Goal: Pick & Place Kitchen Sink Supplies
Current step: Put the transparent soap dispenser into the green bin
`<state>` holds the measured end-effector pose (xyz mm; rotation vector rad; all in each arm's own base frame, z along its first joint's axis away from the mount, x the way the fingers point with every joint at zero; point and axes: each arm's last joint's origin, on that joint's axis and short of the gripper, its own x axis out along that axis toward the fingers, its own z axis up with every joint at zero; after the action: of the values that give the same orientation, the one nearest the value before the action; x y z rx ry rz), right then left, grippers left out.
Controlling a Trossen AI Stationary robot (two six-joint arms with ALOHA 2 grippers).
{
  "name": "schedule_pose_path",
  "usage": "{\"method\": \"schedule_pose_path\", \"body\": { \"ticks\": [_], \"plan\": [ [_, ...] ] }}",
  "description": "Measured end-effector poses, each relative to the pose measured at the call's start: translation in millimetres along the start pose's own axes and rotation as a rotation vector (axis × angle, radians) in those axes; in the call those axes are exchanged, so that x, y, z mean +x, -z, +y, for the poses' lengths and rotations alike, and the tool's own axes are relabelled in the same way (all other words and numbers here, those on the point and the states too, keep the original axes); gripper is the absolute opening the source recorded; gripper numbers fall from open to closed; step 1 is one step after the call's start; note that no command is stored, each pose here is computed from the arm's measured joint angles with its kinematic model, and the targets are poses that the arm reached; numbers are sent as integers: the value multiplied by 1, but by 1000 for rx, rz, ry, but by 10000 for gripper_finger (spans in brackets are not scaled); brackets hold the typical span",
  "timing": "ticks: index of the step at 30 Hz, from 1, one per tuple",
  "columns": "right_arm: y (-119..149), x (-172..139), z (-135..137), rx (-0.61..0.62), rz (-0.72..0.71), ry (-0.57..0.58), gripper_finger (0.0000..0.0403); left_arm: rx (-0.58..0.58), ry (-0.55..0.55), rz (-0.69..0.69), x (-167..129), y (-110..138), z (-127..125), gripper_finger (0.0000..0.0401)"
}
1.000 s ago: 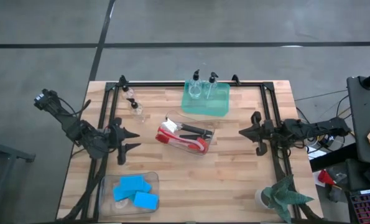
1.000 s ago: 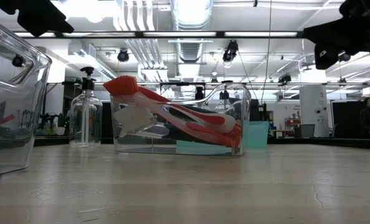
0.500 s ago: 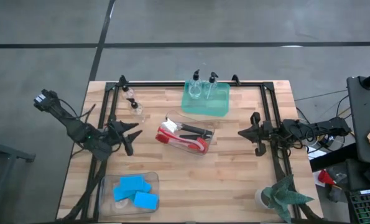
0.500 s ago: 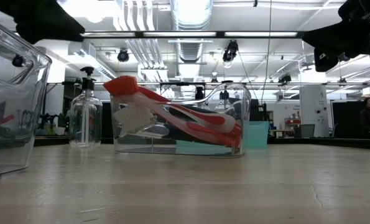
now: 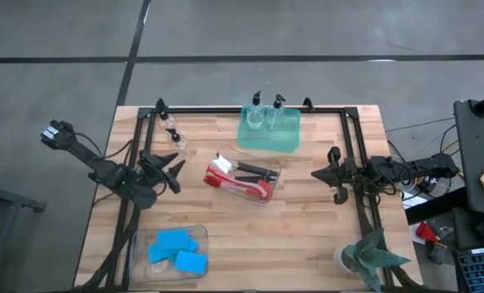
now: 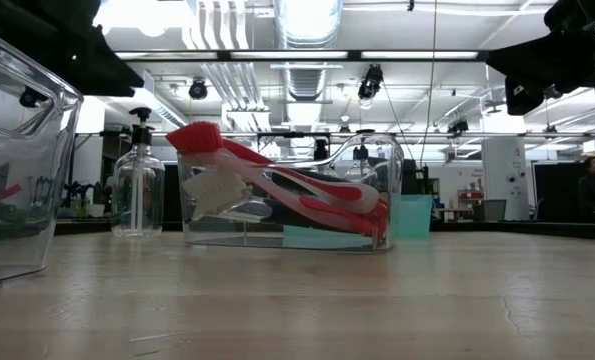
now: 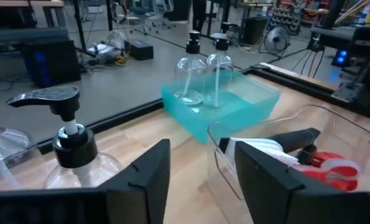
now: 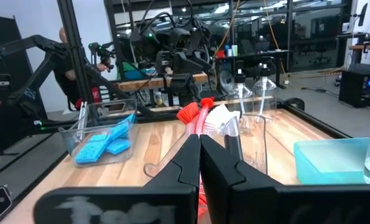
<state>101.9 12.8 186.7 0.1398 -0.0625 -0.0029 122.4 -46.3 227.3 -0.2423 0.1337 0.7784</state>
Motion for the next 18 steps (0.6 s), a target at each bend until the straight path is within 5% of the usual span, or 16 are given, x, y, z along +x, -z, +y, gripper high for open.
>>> {"method": "schedule_pose_path", "body": {
  "ticks": [8, 18],
  "plan": [
    [0, 0, 0, 1, 0, 0, 9, -40, -12, -24, 2, -3, -2, 244],
    [0, 0, 0, 1, 0, 1, 9, 52, -76, -86, 3, -2, -5, 250]
  ]
}}
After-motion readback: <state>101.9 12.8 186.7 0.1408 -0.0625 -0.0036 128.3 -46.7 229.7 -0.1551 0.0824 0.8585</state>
